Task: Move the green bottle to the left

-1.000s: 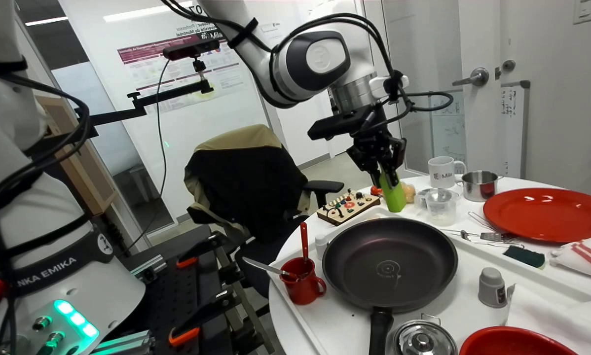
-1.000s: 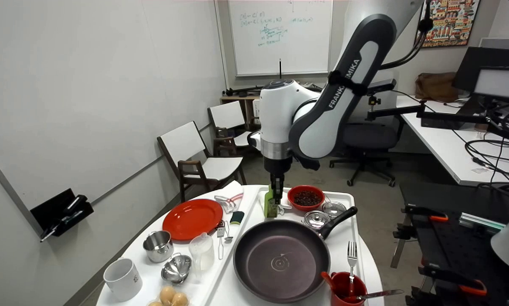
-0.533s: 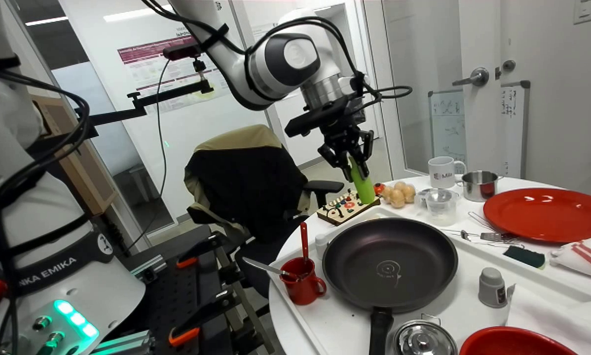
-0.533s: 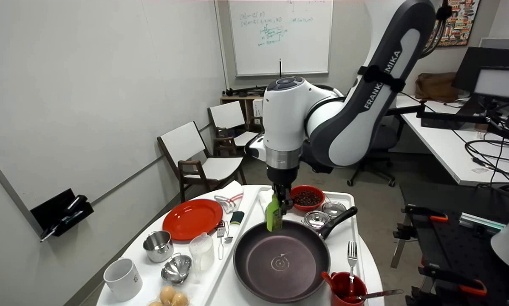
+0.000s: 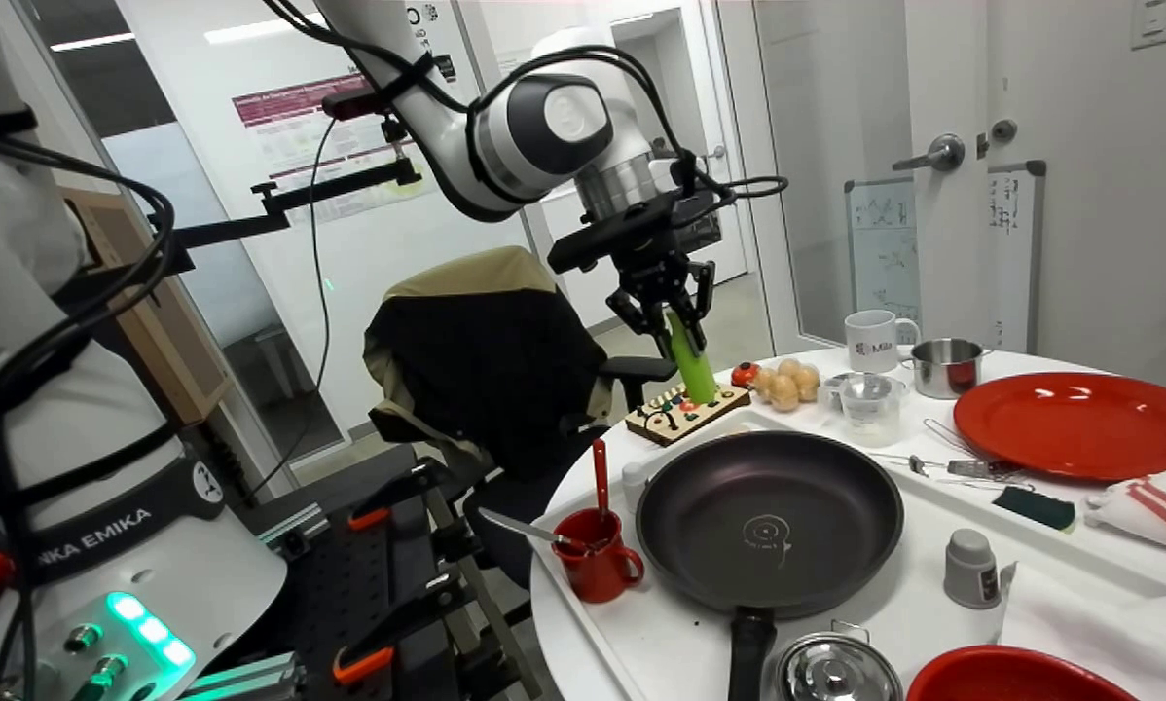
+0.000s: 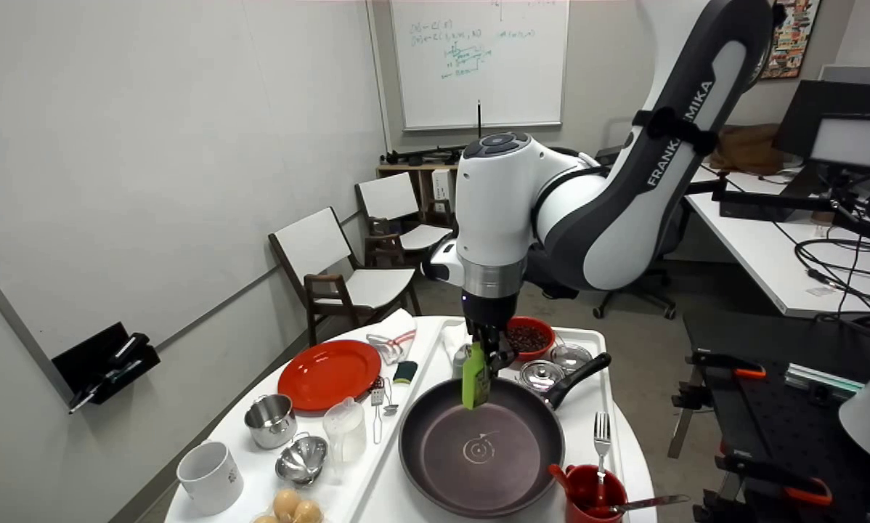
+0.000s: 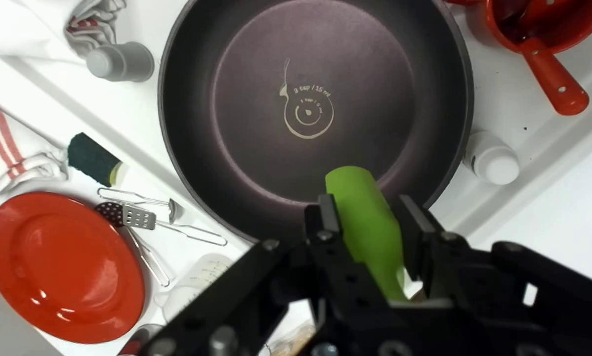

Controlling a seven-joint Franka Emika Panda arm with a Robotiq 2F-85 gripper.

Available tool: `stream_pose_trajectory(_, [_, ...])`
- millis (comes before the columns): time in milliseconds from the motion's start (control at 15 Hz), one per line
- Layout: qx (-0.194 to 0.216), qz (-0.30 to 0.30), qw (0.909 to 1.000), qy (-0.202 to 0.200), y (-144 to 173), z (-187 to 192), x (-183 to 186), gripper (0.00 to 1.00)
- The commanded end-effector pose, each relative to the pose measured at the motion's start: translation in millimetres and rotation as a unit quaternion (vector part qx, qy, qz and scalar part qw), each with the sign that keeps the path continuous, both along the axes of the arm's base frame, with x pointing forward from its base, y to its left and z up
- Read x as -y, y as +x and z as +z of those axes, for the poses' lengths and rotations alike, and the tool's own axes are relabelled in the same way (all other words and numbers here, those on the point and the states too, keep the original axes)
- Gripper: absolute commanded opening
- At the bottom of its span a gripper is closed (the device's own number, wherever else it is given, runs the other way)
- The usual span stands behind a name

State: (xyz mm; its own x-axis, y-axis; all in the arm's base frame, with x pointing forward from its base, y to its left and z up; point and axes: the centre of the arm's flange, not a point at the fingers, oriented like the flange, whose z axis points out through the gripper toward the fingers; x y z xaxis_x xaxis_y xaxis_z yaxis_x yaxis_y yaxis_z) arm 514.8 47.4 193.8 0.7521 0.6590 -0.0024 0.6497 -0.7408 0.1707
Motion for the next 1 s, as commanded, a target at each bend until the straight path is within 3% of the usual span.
stream_pose_trajectory(0, [0.0,0.0,1.0,0.0,0.0,0.0,0.0,0.32])
stream_pose_trajectory(400, [0.0,0.0,1.0,0.0,0.0,0.0,0.1,0.32])
stream_pose_trajectory(467, [0.0,0.0,1.0,0.0,0.0,0.0,0.1,0.08])
stream_pose_trajectory(933, [-0.018,0.039,0.9988,0.023,17.1,-29.2,-13.8,0.08])
